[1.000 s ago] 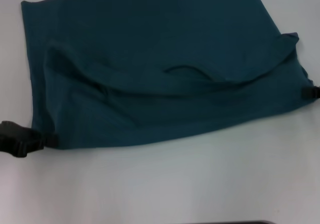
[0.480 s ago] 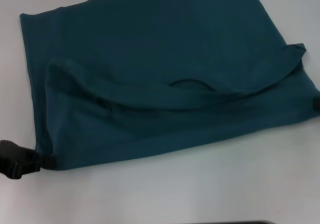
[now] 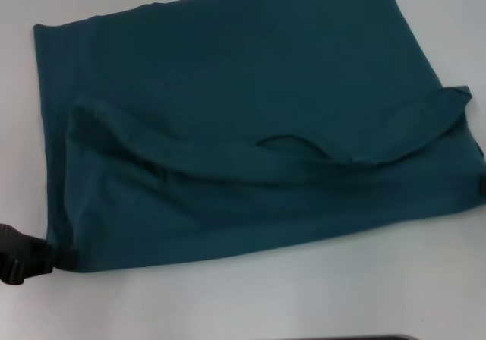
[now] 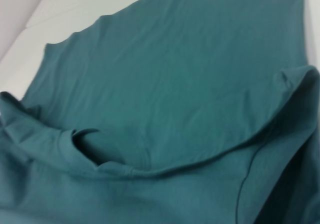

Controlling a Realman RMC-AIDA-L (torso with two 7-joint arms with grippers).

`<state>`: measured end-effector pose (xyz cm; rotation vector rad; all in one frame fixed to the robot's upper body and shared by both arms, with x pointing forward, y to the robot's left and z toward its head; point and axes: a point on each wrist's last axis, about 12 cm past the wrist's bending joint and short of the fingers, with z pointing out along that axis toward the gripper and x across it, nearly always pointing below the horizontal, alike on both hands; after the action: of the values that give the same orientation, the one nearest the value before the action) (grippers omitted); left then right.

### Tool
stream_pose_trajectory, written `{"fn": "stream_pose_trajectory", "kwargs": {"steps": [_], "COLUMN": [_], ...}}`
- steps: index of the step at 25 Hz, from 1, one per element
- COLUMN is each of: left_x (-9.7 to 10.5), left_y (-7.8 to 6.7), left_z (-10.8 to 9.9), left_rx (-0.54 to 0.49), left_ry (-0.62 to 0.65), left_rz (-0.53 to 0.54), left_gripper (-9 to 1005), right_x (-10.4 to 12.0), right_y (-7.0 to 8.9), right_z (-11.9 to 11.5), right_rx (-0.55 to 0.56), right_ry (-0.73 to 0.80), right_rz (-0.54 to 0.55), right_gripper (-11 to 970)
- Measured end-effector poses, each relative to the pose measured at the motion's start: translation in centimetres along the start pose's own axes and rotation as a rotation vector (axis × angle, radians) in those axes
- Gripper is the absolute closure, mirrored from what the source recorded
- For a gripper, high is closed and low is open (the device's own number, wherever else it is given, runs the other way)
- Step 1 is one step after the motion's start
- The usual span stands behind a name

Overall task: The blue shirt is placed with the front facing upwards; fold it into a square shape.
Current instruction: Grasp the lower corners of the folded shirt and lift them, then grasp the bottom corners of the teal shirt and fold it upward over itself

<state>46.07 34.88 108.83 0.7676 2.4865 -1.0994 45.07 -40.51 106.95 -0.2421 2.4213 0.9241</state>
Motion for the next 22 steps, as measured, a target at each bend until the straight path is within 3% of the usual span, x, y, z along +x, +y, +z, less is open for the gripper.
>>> {"fn": "stream_pose_trajectory", "kwargs": {"steps": [12, 22], "left_x": [0.3, 0.9], "left_y": [0.4, 0.4], "left_z": [-0.6, -0.8], "left_rx": [-0.02, -0.014], "left_ry": [0.031, 0.057], "left_rz": [0.017, 0.001], "left_gripper": [995, 996], "right_x": [4.5, 5.8], "right_y": [0.8, 1.0], "right_z": [-1.6, -2.5], "right_rx": [-0.074, -0.083], "right_ry": [0.008, 0.012], "right_rz": [0.02, 0.035], "right_gripper": [923, 922]}}
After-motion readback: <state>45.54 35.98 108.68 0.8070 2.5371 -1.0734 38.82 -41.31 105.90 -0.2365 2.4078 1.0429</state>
